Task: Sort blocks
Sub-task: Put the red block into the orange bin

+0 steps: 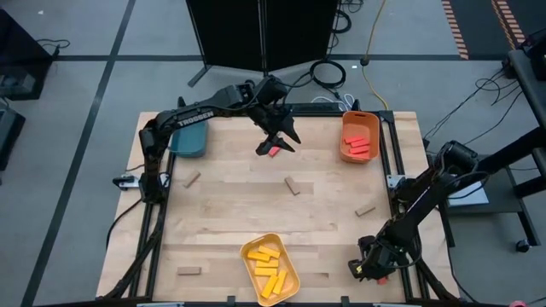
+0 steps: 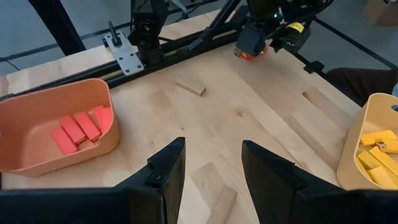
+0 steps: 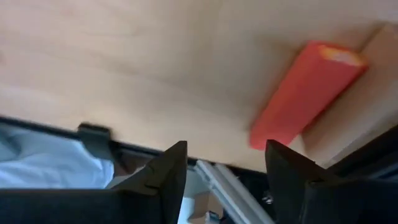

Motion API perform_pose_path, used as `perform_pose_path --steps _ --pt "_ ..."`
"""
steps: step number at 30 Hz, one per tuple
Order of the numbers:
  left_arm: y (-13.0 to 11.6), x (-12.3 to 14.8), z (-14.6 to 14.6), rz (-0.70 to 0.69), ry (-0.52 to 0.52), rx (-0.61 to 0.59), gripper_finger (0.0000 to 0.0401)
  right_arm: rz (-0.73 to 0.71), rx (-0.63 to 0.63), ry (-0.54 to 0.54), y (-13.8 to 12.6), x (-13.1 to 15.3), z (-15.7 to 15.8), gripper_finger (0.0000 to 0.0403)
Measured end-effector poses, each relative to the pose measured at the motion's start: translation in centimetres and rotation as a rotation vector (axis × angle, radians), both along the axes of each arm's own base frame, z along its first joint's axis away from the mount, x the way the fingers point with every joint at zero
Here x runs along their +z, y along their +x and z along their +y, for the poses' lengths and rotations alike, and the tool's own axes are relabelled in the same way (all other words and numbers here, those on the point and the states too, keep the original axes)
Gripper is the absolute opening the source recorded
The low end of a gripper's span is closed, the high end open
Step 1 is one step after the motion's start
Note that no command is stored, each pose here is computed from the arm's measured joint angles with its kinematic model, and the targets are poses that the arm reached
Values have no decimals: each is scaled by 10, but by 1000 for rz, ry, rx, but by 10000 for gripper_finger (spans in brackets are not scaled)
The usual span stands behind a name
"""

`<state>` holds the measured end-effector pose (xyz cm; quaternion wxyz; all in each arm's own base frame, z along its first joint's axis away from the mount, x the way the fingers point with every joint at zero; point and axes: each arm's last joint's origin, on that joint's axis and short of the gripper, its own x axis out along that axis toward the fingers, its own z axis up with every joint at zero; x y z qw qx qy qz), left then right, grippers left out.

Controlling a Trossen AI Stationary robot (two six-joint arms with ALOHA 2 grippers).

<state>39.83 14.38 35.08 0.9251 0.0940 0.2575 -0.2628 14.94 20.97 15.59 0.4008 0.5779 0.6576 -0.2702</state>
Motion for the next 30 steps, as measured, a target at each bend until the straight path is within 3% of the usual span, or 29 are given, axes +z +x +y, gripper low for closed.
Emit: perform_pose_path --steps 5,30 --pt "2 1 -3 -8 1 -7 153 84 33 -33 -9 -3 -2 162" --pt "2 1 -4 3 -19 3 153 113 53 -89 -10 -17 3 162"
